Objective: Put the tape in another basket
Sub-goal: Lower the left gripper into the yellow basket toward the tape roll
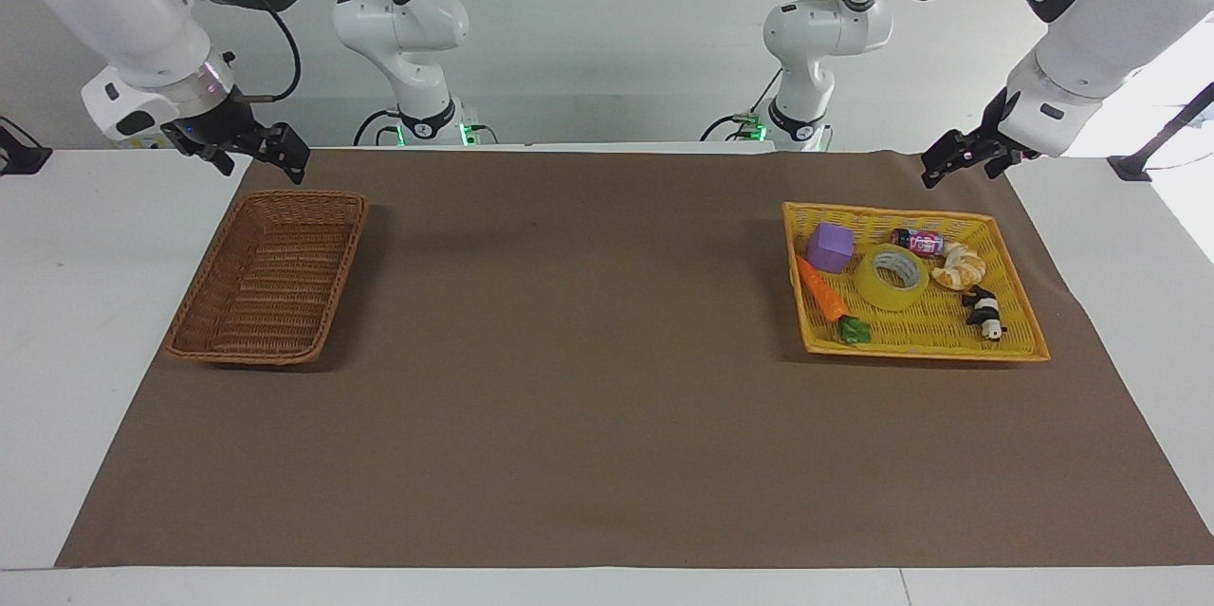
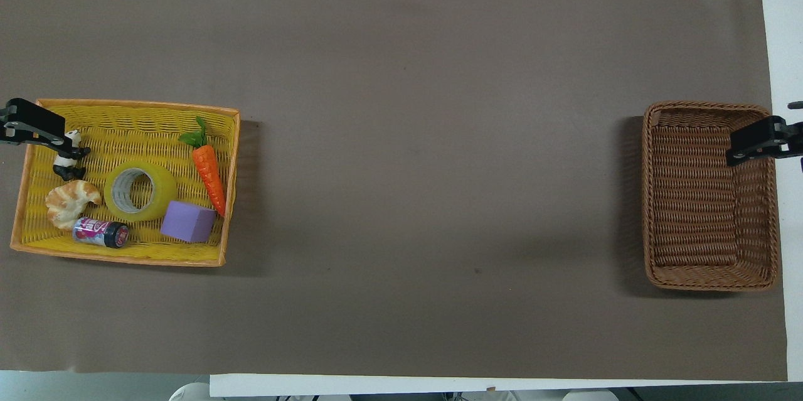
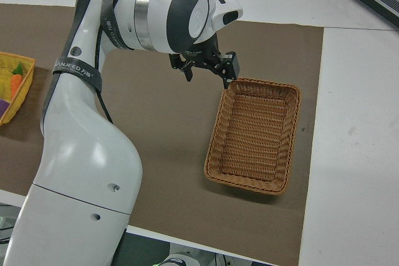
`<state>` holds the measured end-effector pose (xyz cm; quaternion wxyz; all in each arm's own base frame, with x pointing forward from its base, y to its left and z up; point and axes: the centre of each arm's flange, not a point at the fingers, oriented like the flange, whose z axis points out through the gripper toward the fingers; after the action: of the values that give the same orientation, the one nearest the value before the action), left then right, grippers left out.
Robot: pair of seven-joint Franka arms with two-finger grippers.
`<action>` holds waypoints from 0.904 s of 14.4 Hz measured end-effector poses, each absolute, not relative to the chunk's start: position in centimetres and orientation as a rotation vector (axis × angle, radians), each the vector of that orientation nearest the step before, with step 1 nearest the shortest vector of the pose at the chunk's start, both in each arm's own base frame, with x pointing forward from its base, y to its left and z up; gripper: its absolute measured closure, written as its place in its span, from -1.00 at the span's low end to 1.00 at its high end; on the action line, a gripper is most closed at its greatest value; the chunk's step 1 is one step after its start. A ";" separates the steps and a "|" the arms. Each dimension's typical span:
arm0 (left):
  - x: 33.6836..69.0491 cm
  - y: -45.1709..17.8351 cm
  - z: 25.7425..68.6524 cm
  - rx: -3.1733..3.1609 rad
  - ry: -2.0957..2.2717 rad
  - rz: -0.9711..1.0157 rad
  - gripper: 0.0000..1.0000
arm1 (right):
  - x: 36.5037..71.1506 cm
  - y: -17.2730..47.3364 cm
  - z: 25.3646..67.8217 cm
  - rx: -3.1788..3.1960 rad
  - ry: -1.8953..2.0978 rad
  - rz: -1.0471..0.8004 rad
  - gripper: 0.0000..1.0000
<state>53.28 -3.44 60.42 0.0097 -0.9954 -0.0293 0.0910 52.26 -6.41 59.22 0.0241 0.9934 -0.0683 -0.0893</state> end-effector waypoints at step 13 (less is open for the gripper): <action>47.5 7.2 40.9 -3.126 -0.061 0.145 -1.00 | 52.3 -6.4 59.2 3.074 -0.211 -0.276 -1.00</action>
<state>47.46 7.17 40.89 0.0056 -0.9987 -0.0196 0.0463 52.26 -6.41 59.22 0.0241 0.9934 -0.0683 -0.0892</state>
